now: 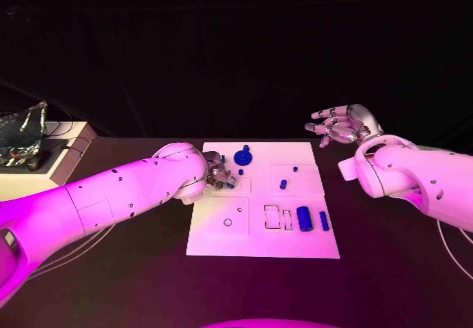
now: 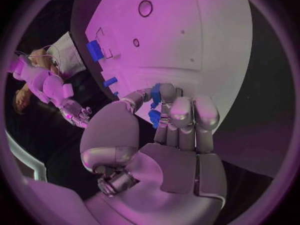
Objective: Assemble the parts on the task board
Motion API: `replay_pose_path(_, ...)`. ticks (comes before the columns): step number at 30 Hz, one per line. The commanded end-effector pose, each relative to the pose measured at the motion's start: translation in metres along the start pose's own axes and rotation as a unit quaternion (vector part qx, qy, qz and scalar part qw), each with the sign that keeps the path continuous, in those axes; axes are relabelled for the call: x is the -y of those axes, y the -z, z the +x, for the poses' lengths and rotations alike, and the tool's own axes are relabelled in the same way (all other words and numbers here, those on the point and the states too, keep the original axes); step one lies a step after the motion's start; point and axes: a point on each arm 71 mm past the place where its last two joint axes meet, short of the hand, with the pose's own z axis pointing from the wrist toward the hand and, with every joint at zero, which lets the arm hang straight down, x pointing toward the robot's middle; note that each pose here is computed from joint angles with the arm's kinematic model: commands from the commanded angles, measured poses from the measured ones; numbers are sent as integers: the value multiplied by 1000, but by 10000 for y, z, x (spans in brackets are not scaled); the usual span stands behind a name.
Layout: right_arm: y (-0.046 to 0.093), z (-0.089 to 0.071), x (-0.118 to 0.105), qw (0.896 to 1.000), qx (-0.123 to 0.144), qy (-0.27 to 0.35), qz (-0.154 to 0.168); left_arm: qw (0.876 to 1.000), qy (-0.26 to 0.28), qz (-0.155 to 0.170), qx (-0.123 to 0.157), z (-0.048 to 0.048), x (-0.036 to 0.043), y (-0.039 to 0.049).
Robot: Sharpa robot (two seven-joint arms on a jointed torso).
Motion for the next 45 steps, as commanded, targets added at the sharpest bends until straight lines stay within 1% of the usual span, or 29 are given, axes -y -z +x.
replay_pose_path(1,0,13,-12,1000,-7,2,-7,1000,-5,4,13,-5,18,7)
replay_pose_path(14,-6,37,1,1000,-8,2,-6,1000,-4,5,20,-14,16,17)
replay_pose_path(24,-4,41,7,1000,-9,2,-5,1000,-3,9,21,-11,38,23)
replay_pose_path(36,-3,44,6,1000,-9,1,-5,1000,-7,12,16,19,56,9)
replay_pose_path(45,-3,42,8,1000,-9,2,-5,1000,-15,9,5,41,38,1)
